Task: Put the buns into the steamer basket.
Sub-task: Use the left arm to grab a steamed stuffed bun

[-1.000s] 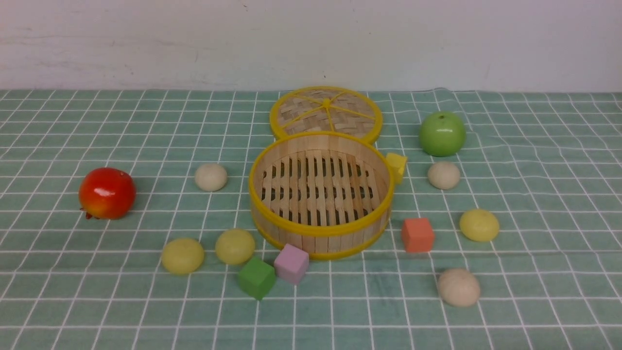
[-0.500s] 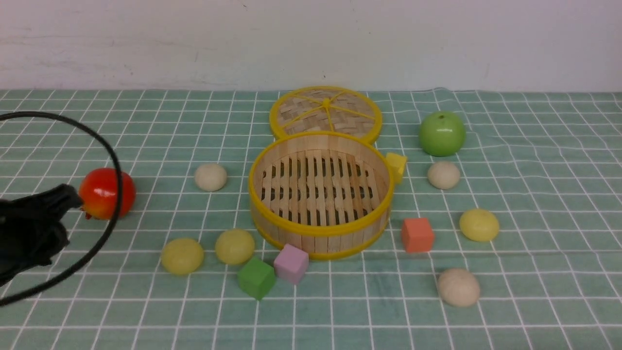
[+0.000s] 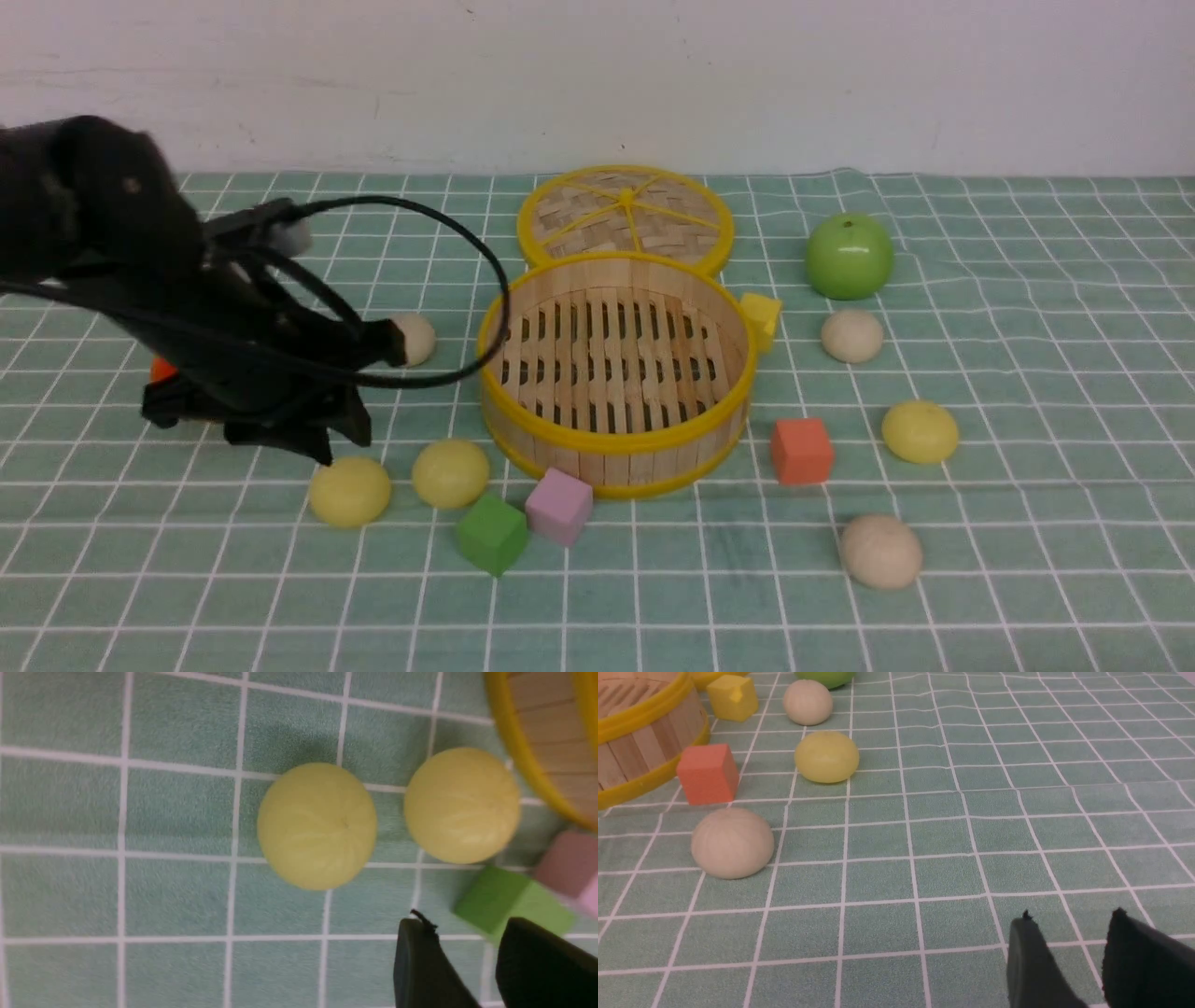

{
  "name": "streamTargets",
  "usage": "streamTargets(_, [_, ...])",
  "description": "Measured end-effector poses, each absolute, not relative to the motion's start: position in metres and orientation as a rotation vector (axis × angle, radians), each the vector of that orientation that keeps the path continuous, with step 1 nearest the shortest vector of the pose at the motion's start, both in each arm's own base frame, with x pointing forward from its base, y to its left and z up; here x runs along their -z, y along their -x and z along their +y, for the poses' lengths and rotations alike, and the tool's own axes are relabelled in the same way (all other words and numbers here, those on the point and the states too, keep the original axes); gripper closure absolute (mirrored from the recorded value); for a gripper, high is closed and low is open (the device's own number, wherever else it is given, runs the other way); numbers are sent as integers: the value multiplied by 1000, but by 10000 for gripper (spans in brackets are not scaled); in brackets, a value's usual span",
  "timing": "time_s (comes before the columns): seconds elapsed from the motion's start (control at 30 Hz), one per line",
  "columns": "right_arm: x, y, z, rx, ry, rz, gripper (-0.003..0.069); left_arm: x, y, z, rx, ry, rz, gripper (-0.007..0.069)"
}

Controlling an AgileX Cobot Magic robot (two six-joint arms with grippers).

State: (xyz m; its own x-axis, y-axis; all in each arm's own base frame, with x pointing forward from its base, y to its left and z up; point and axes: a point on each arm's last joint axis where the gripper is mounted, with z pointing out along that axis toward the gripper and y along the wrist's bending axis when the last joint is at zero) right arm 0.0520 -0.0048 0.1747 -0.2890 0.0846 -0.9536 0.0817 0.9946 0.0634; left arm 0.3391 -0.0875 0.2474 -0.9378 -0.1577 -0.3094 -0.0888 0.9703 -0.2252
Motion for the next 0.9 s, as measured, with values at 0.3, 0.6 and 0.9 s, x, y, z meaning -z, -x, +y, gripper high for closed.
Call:
streamTargets(0.3, [-175, -52, -5, -3, -120, 1866, 419, -228, -365, -113, -98, 99, 2814, 387])
streamTargets(0.6, [-175, -52, -5, -3, -120, 1866, 419, -211, -374, -114, -120, 97, 2815, 387])
streamTargets(0.9, [-175, -52, -5, -3, -120, 1866, 419, -198, -378, -116, -123, 94, 2833, 387])
